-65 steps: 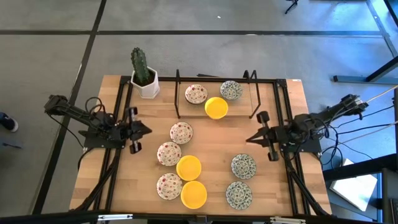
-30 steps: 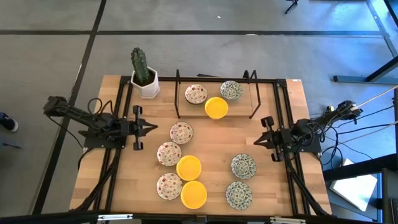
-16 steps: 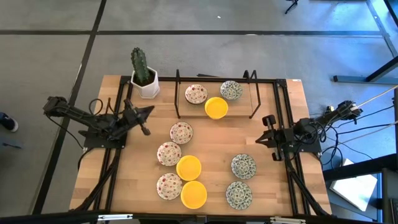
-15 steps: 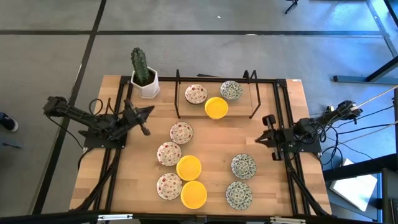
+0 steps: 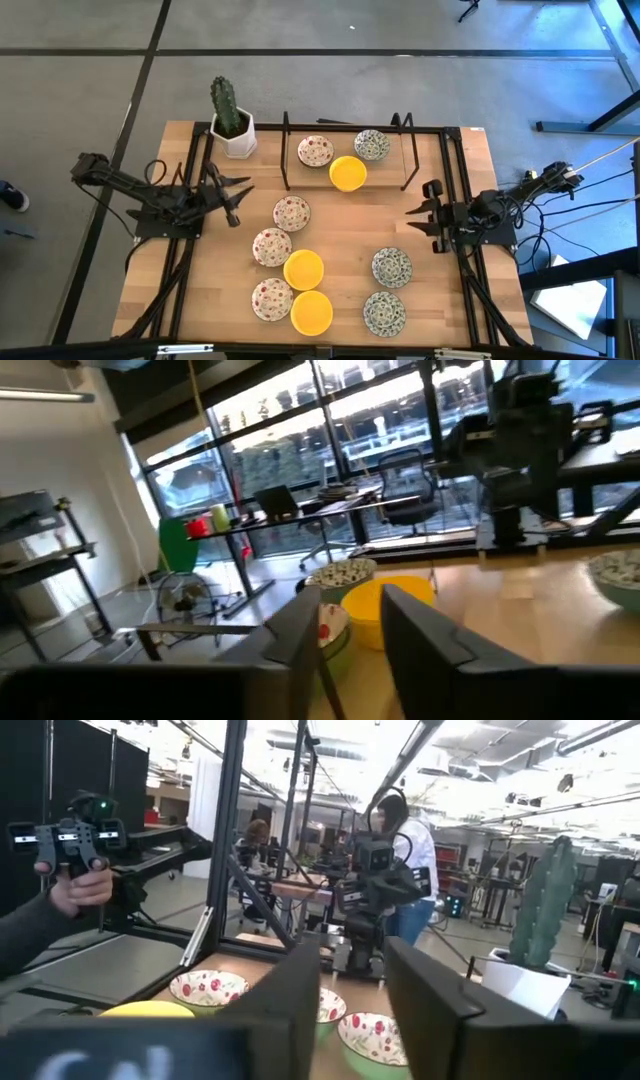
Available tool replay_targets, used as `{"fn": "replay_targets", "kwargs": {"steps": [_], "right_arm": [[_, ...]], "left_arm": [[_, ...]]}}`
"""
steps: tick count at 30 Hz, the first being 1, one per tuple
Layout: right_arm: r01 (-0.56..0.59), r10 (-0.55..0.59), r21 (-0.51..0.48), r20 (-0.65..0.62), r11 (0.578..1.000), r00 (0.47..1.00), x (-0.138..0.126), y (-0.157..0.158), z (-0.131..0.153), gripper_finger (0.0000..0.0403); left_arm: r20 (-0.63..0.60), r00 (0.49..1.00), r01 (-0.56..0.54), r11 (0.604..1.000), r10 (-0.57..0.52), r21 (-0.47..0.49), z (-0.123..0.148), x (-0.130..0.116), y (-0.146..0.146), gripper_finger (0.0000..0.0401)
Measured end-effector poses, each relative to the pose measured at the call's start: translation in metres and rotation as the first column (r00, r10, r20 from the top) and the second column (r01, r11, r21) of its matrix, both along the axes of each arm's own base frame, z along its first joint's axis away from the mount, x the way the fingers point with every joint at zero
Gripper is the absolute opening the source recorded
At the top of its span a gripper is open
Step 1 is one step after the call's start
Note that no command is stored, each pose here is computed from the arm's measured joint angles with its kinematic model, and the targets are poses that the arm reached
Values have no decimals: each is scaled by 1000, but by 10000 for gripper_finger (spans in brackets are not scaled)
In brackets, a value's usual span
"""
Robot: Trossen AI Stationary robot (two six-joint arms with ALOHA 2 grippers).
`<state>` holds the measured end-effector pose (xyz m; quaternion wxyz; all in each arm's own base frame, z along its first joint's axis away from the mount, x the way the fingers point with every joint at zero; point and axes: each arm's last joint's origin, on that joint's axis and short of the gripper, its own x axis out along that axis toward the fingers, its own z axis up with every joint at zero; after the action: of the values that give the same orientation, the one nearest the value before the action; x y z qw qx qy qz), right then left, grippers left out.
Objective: Pick & Place Mini bowls
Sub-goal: Stack the blue patterned bowl on the blue patterned bowl on the shelf
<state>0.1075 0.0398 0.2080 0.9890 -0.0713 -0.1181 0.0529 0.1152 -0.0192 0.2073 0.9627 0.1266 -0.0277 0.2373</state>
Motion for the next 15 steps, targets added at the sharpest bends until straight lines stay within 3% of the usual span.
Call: {"fn": "replay_targets", "kwargs": {"steps": [6,9,12,15], "right_arm": [[-3,3,3,-23,1000,1000,0,0,-2,187],[-2,2,-12,-44,1000,999,1,0,-4,204],[1,-3,-34,-51,999,999,1,0,-5,207],[2,-4,-35,-42,999,999,1,0,-4,194]], "left_arm": [[47,998,30,999,-28,-24,4,-1,-3,233],[59,997,52,999,-51,-12,6,-1,-4,272],[67,995,78,997,-78,-1,7,-1,-5,281],[68,992,104,995,-104,8,7,-1,-5,255]]}}
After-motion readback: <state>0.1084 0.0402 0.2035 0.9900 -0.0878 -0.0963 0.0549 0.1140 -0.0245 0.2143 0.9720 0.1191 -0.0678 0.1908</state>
